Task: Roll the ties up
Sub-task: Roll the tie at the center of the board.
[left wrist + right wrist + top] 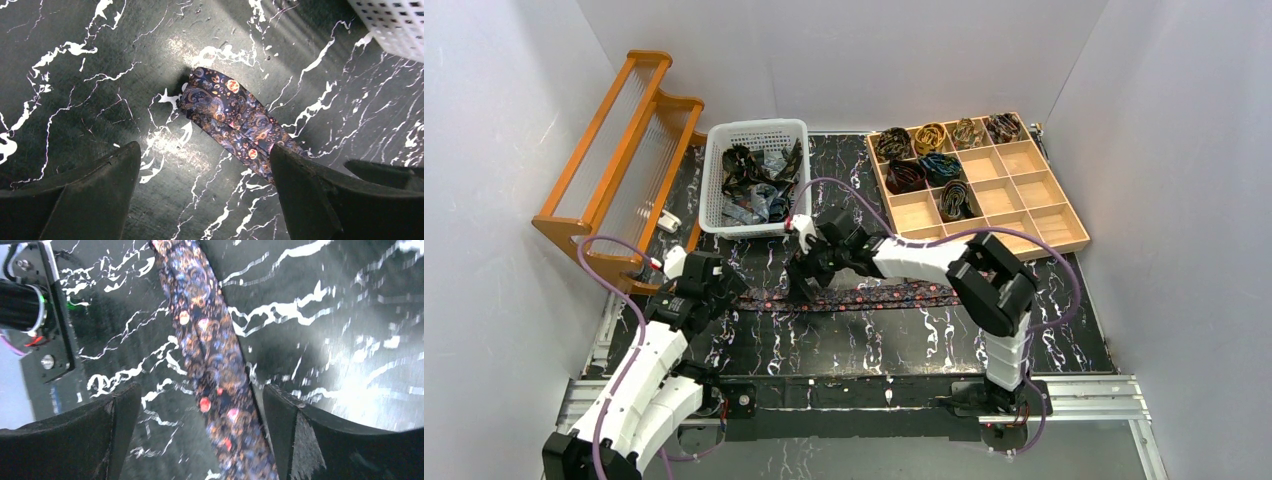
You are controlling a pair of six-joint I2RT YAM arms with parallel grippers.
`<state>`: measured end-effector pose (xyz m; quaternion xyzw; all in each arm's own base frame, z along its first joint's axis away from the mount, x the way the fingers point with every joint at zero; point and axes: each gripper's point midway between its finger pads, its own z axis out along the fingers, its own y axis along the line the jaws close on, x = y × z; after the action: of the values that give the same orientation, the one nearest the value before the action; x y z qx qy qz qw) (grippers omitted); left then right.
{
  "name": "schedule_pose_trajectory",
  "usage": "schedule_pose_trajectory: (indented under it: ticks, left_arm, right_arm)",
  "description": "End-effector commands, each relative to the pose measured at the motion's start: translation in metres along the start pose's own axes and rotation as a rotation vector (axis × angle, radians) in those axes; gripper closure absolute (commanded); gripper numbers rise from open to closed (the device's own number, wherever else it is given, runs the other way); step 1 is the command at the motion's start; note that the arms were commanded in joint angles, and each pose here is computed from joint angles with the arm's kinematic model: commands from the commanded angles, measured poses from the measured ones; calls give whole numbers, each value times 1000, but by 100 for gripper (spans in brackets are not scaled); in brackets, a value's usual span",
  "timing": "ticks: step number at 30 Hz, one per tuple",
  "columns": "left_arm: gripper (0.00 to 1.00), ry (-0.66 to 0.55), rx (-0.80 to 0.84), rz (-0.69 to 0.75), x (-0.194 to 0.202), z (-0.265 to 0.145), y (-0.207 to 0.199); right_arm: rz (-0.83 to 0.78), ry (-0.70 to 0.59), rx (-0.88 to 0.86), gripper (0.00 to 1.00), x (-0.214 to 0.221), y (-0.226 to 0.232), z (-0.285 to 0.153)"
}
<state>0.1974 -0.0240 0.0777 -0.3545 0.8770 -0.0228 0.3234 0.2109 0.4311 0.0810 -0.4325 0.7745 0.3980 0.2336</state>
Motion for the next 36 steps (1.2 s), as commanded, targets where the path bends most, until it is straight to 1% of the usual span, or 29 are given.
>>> schedule_pose_trajectory:
  ticks: [1,3,6,7,9,12,15,18,22,24,26,28,30,32,36]
  left_arm:
    - [2,-35,-25,-69,-13,-15,3]
    - [2,-38,-8,-76,-15,-18,0]
    - [2,-39,-16,-72,-17,-23,2]
    - [2,-40,-15,-70,-18,-24,2]
    - [2,-46,-11,-72,-19,-26,3]
    - [2,-53,-12,-73,-20,-28,4]
    - [2,-52,-11,-72,-20,-28,4]
    - [2,-51,-11,-73,-20,-27,4]
    - [2,-41,-9,-75,-16,-23,3]
    - [2,-33,-8,-78,-13,-20,3]
    - [2,-29,0,-86,-9,-16,2]
    - [2,-13,5,-93,-3,-10,3]
    - [2,-2,-1,-97,2,-5,4]
    - [2,-1,-9,-98,4,-3,6]
    - [2,-17,-14,-120,3,-1,9]
  right_arm:
    - [-279,-120,-75,1,-35,-1,25]
    - [-340,-129,-103,1,-35,1,35]
    - [-378,-93,-108,2,-22,-7,52]
    - [-384,-85,-119,4,-19,-7,55]
    - [-409,-72,-139,12,-12,-1,59]
    - [-458,-48,-139,18,4,8,60]
    - [-482,-6,-125,29,28,12,57]
    - [-505,2,-84,33,42,15,52]
    - [-543,-8,18,43,48,5,49]
    - [-546,-9,54,43,46,1,48]
    - [-552,-9,88,41,44,-5,49]
    - [-555,24,103,42,46,-9,50]
    - [-552,62,117,49,53,-14,49]
    - [-537,98,124,52,66,-16,43]
    - [-496,109,110,61,87,-6,18]
